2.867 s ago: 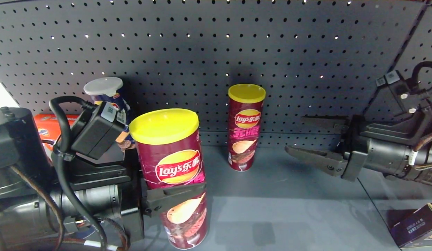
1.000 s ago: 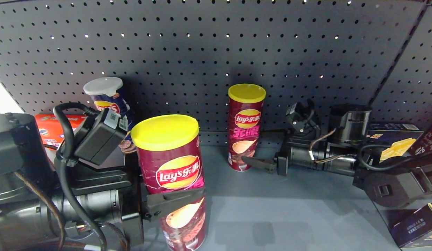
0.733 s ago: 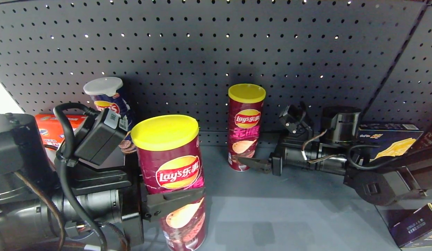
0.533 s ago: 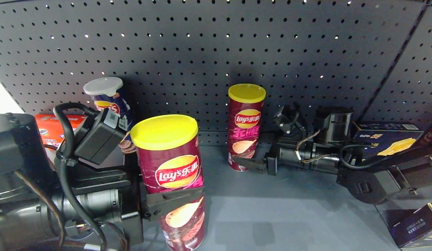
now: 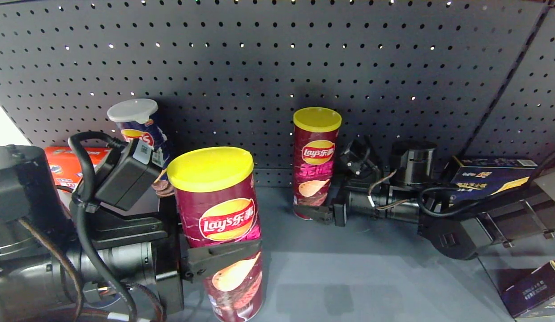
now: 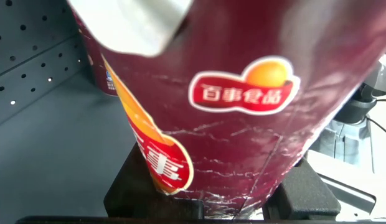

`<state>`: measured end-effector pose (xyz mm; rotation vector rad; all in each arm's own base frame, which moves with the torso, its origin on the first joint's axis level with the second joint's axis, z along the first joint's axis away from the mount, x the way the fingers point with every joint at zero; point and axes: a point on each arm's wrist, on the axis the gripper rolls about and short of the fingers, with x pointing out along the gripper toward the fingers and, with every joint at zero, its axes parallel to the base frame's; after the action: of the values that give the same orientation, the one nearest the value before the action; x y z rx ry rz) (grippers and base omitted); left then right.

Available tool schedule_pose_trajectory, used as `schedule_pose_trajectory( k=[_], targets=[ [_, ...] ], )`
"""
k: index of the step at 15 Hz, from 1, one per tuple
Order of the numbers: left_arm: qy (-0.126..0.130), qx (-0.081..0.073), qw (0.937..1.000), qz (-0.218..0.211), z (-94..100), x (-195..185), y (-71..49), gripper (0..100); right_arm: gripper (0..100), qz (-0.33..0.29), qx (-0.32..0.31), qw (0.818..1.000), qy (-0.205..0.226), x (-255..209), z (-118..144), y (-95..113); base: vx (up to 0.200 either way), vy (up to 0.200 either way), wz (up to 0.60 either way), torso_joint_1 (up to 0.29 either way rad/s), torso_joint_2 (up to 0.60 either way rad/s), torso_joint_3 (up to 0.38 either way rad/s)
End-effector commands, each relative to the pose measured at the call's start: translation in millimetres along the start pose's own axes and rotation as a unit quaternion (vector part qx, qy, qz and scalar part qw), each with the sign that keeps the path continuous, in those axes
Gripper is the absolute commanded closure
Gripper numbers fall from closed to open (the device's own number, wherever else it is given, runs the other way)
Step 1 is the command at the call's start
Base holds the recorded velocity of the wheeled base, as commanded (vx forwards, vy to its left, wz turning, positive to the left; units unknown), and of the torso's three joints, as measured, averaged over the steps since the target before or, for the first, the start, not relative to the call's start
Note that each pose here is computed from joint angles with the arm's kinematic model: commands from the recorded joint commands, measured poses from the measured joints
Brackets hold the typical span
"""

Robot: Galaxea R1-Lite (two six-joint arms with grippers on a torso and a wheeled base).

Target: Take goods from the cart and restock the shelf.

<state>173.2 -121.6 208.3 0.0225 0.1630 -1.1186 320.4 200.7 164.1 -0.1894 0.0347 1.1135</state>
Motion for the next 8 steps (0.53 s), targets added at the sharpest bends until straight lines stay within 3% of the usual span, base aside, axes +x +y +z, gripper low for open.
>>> schedule_pose_trajectory(
  k=[1, 3, 4, 8],
  targets=[
    [0.0, 0.0, 1.0, 0.0, -0.1, 0.1, 0.0, 100, 0, 0.001, 0.002, 1.0, 0.003, 5.0, -4.2, -2.2, 0.0, 0.0, 0.0, 0.0, 0.0, 0.0],
    [0.0, 0.0, 1.0, 0.0, -0.1, 0.1, 0.0, 100, 0, 0.001, 0.001, 1.0, 0.001, 5.7, -3.4, -3.5, 0.0, 0.0, 0.0, 0.0, 0.0, 0.0],
    [0.001, -0.001, 1.0, 0.0, -0.5, 0.0, 0.0, 100, 100, 0.002, 0.0, 1.0, 0.0, 6.4, -3.5, -3.2, 0.0, 0.0, 0.0, 0.0, 0.0, 0.0],
    [0.002, -0.001, 1.0, 0.0, -1.4, -0.1, -0.1, 100, 100, 0.008, 0.002, 1.0, 0.003, 7.2, -4.4, 1.5, 0.0, 0.0, 0.0, 0.0, 0.0, 0.0]
  ],
)
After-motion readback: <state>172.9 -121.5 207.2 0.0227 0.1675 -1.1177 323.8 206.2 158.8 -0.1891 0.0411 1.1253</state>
